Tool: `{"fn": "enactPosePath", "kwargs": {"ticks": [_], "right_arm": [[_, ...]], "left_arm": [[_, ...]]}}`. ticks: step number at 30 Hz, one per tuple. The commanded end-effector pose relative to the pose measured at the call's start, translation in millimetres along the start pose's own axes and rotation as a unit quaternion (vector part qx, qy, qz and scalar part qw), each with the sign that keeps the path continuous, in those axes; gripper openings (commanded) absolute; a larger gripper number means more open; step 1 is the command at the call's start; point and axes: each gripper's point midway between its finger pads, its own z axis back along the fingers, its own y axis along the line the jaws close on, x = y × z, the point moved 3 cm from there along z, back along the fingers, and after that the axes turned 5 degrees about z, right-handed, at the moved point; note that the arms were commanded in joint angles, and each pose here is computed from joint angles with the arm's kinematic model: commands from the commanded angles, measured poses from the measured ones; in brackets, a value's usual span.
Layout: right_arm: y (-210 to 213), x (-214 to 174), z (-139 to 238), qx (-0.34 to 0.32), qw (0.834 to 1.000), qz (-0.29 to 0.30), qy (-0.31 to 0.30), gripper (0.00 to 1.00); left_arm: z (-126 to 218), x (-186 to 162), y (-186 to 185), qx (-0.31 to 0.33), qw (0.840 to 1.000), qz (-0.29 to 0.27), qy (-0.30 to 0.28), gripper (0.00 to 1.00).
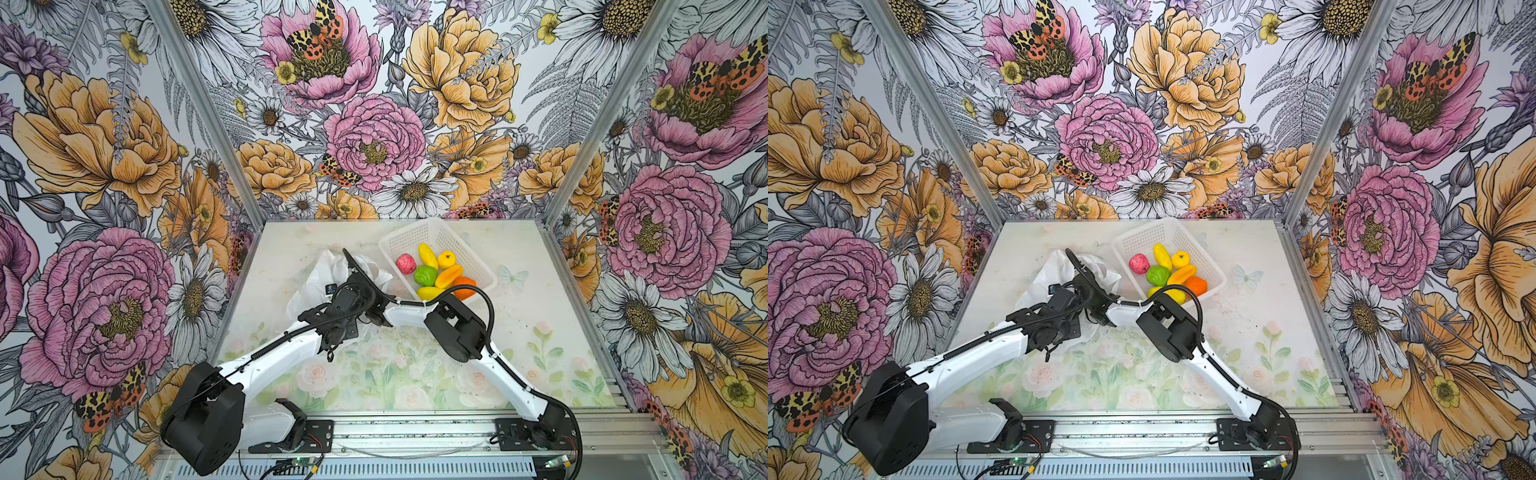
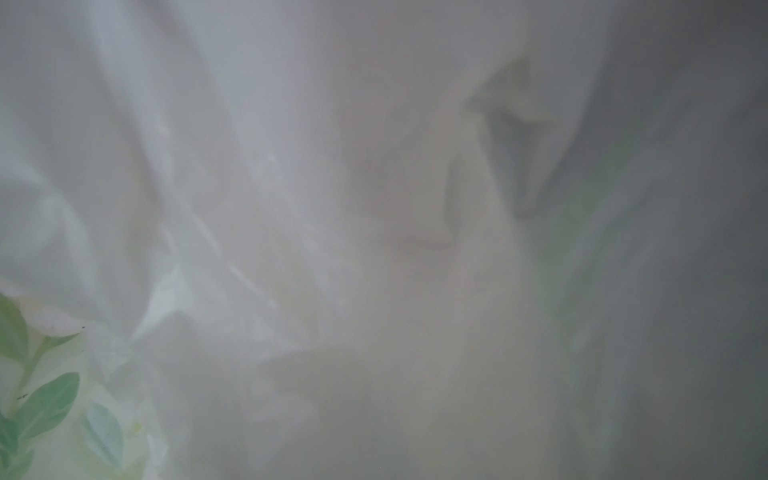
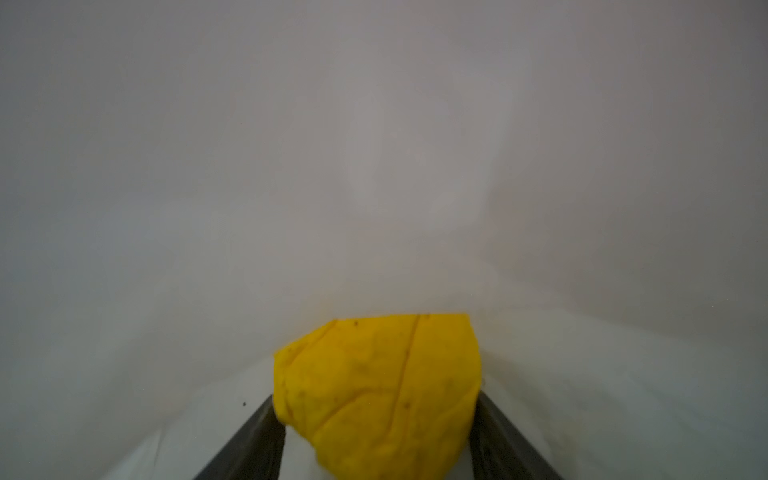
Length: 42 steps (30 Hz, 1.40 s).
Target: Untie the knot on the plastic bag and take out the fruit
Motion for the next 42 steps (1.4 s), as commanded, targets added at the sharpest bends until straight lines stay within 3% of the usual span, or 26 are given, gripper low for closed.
{"fn": "enactPosePath", "kwargs": {"ticks": [1,5,14,19,21,24,26,32,42], "right_arm": [[-6,-12,-4,-0.012,1.000,-0.010,0.009,0.53],[-7,0,14,-0.012,1.000,-0.004,-0.018,0.41],[-22,21,86,-0.011,0.995,0.000,-0.098,0.31],[-18,26,101,0.003,0.993,0.003,-0.116,0.29],[-18,26,95,0.001,0.994,0.007,-0.110,0.40],[-21,26,83,-0.006,0.994,0.002,-0.109,0.68],[-23,24,70,-0.017,0.994,-0.003,-0.105,0.77],[-19,26,49,-0.049,0.995,-0.003,-0.085,0.84],[-29,40,96,-0.076,0.988,-0.029,-0.127,0.83]], "left_arm": [[1,5,-9,-0.019,1.000,-0.008,-0.002,0.00],[-5,1,-1,-0.007,1.000,-0.007,0.005,0.00],[-11,3,24,0.005,1.000,0.019,0.015,0.00],[-9,7,25,-0.002,1.000,0.025,0.015,0.00],[-7,9,23,-0.011,1.000,0.025,0.015,0.00],[-3,13,15,-0.030,0.999,0.018,0.017,0.00],[0,15,7,-0.048,0.999,0.009,0.023,0.00],[22,34,2,-0.019,1.000,-0.016,0.002,0.00],[129,125,-18,0.118,0.980,-0.122,-0.104,0.00]]}}
